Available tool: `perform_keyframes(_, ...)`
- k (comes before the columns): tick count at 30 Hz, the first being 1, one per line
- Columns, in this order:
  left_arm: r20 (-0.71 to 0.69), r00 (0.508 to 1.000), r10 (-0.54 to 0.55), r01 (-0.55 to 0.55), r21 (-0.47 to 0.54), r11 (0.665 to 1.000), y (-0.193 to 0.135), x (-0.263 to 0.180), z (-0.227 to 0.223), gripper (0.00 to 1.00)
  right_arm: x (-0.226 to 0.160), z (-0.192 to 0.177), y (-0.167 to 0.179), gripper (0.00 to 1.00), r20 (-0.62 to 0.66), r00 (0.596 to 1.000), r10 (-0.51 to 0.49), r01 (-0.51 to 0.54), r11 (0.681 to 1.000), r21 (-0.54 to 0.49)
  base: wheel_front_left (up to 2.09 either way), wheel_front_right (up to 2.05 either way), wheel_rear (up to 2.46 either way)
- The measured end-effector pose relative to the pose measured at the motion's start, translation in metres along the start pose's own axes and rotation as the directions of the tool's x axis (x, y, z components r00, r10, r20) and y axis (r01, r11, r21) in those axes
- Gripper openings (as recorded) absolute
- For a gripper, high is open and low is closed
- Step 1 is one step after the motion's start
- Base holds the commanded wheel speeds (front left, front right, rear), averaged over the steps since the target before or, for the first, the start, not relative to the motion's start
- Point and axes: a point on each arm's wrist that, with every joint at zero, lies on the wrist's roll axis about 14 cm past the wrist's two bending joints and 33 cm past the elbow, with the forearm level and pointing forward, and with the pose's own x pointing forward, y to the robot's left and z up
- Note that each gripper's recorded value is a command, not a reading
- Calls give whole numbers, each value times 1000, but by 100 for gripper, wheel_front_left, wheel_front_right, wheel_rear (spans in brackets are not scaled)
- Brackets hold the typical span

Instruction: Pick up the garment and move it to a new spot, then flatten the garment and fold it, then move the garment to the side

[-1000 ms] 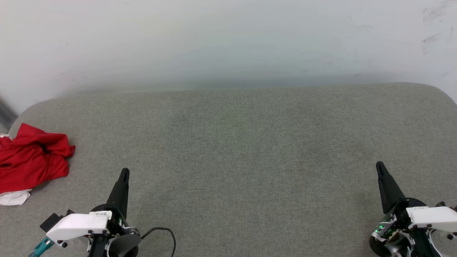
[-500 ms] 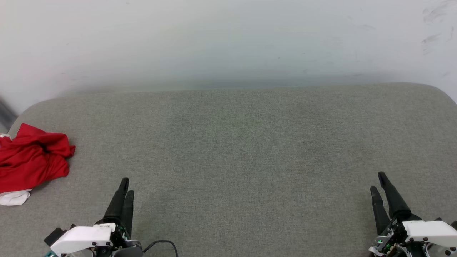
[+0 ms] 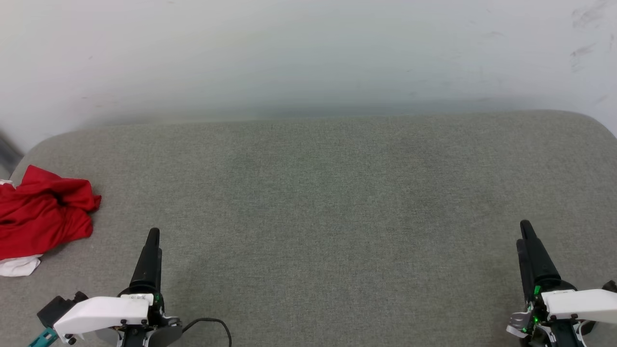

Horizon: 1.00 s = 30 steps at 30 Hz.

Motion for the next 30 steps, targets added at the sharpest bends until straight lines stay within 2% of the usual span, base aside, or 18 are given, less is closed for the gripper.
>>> perform_keyframes(3,7,1000,-7,7,62,998,-5,1,1,100,1,2,6,100,8,1000,18,-18,997,-74,0,0,0)
perform_keyframes(4,10,1000,-13,12,125,992,-11,2,1,100,2,5,13,100,19,999,38,-35,990,-139,0,0,0)
perform_keyframes(7,10,1000,-14,12,192,981,-15,3,-2,100,2,6,19,100,23,998,59,-53,975,-214,0,0,0)
perform_keyframes(13,16,1000,-9,3,326,945,-19,3,-5,100,2,0,34,100,8,994,106,-95,924,-371,0,0,0)
perform_keyframes(23,23,1000,-10,-4,526,851,-21,1,-12,100,1,-12,44,100,-29,989,145,-136,810,-570,0,0,0)
perform_keyframes(30,22,1000,-15,-3,628,778,-22,0,-18,100,-1,-13,43,100,-32,988,150,-135,748,-650,0,0,0)
